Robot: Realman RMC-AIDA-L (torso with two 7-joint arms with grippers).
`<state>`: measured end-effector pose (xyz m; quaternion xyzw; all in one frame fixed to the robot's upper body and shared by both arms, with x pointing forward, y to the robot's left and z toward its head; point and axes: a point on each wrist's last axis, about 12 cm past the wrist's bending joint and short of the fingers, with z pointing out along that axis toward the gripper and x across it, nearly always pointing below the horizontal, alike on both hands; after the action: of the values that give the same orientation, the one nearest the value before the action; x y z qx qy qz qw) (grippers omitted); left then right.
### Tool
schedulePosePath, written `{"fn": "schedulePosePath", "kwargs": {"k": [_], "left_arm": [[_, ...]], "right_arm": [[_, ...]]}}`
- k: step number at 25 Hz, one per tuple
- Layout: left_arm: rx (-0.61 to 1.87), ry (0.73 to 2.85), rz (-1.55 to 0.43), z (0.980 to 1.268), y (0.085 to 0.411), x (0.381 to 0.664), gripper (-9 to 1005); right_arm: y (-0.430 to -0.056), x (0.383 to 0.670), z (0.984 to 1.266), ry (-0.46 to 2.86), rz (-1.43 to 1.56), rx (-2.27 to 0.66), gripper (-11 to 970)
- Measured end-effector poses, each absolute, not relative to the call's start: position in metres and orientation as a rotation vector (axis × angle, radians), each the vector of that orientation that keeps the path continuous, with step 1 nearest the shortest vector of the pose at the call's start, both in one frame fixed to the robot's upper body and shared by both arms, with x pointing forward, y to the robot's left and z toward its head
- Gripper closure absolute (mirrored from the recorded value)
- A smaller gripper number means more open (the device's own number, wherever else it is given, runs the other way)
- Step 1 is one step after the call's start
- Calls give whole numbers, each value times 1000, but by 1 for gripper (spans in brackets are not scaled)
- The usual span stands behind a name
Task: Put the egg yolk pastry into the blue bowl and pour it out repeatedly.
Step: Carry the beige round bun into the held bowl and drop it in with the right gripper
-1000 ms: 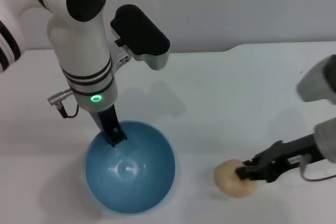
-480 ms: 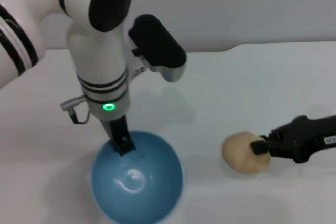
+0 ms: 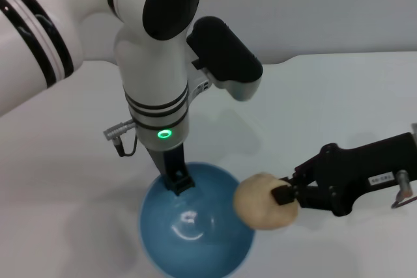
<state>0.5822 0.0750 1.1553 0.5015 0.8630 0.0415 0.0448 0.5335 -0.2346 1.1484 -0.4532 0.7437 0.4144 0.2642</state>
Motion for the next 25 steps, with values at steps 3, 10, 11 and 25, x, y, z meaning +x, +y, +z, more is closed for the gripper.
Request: {"fn": "schedulePosePath", "kwargs": {"k": [3,10,11,25], "left_arm": [[1445,2678,91,1157,72,583,991],[1232,2787,-65,1151,77,583,990],[1200,2794,-90,1152,79,585,989],[1073,2775,-209,1162,83,596,988]], "right_arm": [[-228,532,1147,1998,1135,-1248,939],[-223,532,1139,2006,1126,-1254,942],[-223,532,1139,2007,1122,-1253,942],[-225,540,1124,2068,1080,-1155,888]]}}
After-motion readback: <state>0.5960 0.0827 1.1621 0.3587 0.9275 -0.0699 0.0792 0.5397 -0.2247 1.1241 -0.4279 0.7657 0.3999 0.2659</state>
